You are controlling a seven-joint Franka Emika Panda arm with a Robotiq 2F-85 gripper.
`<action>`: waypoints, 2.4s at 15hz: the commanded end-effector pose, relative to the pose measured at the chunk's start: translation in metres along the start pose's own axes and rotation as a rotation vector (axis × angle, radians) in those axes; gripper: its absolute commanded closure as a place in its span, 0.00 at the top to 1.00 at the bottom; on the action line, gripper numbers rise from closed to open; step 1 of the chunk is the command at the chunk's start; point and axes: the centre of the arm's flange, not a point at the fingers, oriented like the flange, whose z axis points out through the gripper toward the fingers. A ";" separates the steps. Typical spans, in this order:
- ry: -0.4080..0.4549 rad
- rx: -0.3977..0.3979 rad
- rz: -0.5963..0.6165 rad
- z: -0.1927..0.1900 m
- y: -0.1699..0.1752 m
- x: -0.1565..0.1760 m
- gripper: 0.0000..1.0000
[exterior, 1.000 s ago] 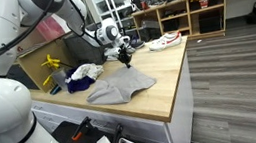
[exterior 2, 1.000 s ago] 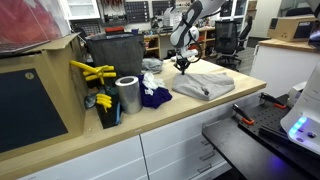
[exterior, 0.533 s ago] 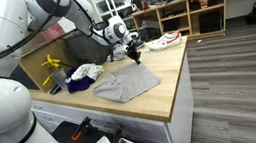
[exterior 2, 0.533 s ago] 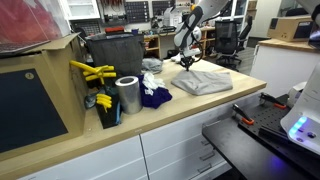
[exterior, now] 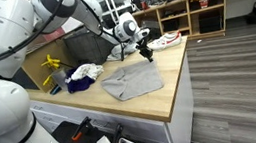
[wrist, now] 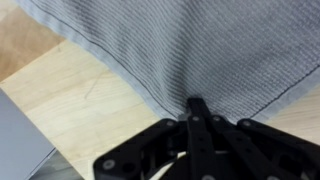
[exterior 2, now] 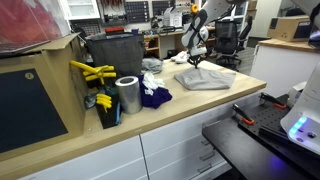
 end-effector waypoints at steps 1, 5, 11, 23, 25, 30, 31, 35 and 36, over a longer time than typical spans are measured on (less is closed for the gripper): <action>-0.009 -0.070 0.068 0.034 0.023 0.009 0.00; -0.023 -0.098 0.128 0.038 0.052 0.015 0.00; -0.021 -0.088 0.172 0.026 0.075 0.022 0.00; -0.085 0.228 0.077 -0.090 -0.001 -0.003 0.93; -0.135 0.294 -0.007 -0.096 -0.024 -0.023 1.00; -0.268 0.457 -0.196 -0.088 -0.053 -0.058 1.00; -0.302 0.476 -0.236 -0.085 -0.053 -0.064 1.00; -0.440 0.496 -0.368 -0.081 -0.030 -0.074 1.00; -0.460 0.490 -0.389 -0.082 -0.022 -0.074 1.00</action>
